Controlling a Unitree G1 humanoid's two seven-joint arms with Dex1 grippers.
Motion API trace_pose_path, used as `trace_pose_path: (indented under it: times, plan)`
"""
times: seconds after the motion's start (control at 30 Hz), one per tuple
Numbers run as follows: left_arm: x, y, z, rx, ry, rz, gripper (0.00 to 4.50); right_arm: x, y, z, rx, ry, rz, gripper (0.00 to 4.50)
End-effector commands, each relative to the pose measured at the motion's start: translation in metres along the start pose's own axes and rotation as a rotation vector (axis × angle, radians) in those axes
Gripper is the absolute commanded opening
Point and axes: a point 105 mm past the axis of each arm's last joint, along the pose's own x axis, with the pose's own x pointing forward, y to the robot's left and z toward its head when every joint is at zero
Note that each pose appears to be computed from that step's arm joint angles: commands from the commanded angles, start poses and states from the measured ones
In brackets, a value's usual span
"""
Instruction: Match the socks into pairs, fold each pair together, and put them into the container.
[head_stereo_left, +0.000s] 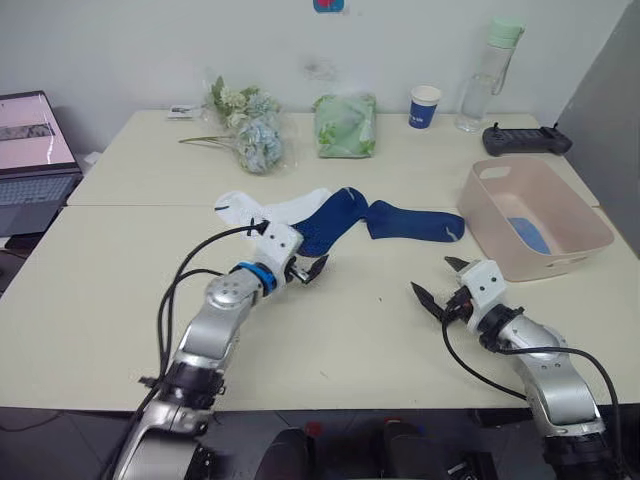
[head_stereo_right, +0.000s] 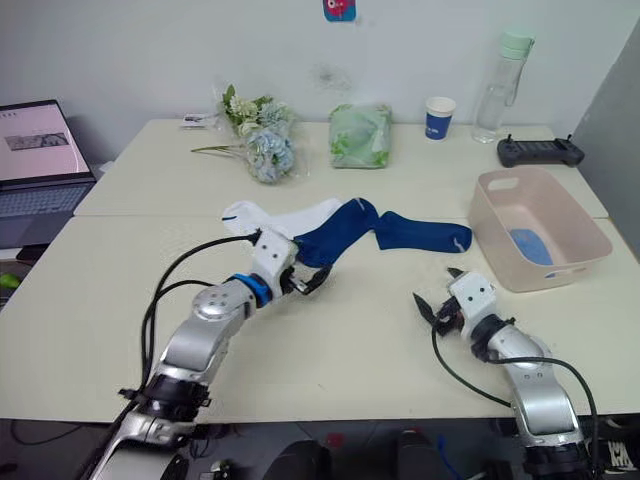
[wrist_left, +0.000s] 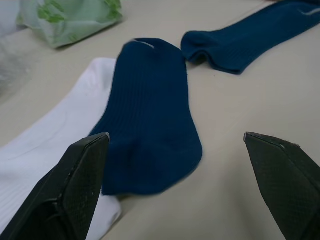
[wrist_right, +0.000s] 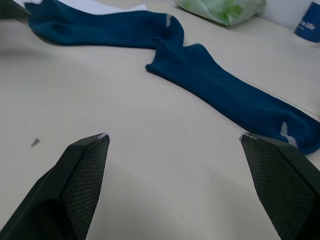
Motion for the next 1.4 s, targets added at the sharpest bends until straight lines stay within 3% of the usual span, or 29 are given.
trace_pose_path:
  times: [0.03, 0.13, 0.23, 0.57, 0.67, 0.83, 0.93, 1.27, 1.4]
  plan:
    - [0.011, 0.001, -0.001, 0.053, 0.027, -0.005, 4.50, -0.005, 0.019, 0.025, -0.002, -0.088, 0.128, 4.48]
    - [0.017, 0.002, -0.004, 0.080, 0.053, -0.015, 4.50, -0.007, 0.029, 0.031, 0.005, -0.098, 0.186, 4.48]
    - [0.020, 0.005, -0.005, 0.090, 0.061, -0.015, 3.94, -0.007, 0.033, 0.032, -0.002, -0.083, 0.211, 4.50]
    - [0.023, 0.014, 0.003, 0.054, 0.038, 0.022, 0.70, -0.001, 0.026, 0.042, 0.040, -0.110, 0.158, 4.50]
    - [0.019, 0.014, 0.005, 0.052, 0.031, 0.013, 0.03, 0.001, 0.026, 0.044, 0.037, -0.112, 0.167, 4.50]
    - [0.008, 0.007, 0.010, 0.037, 0.003, -0.053, 0.03, 0.003, 0.024, 0.045, 0.031, -0.111, 0.174, 4.50]
    - [-0.004, -0.012, 0.016, 0.011, -0.014, -0.168, 0.03, 0.004, 0.025, 0.044, 0.024, -0.104, 0.189, 4.50]
    - [-0.073, -0.083, 0.024, -0.035, 0.119, -0.636, 0.03, 0.002, 0.016, 0.043, 0.000, -0.085, 0.203, 4.50]
    - [-0.086, -0.098, 0.028, -0.092, 0.133, -0.727, 0.03, 0.002, 0.015, 0.042, -0.006, -0.079, 0.209, 4.50]
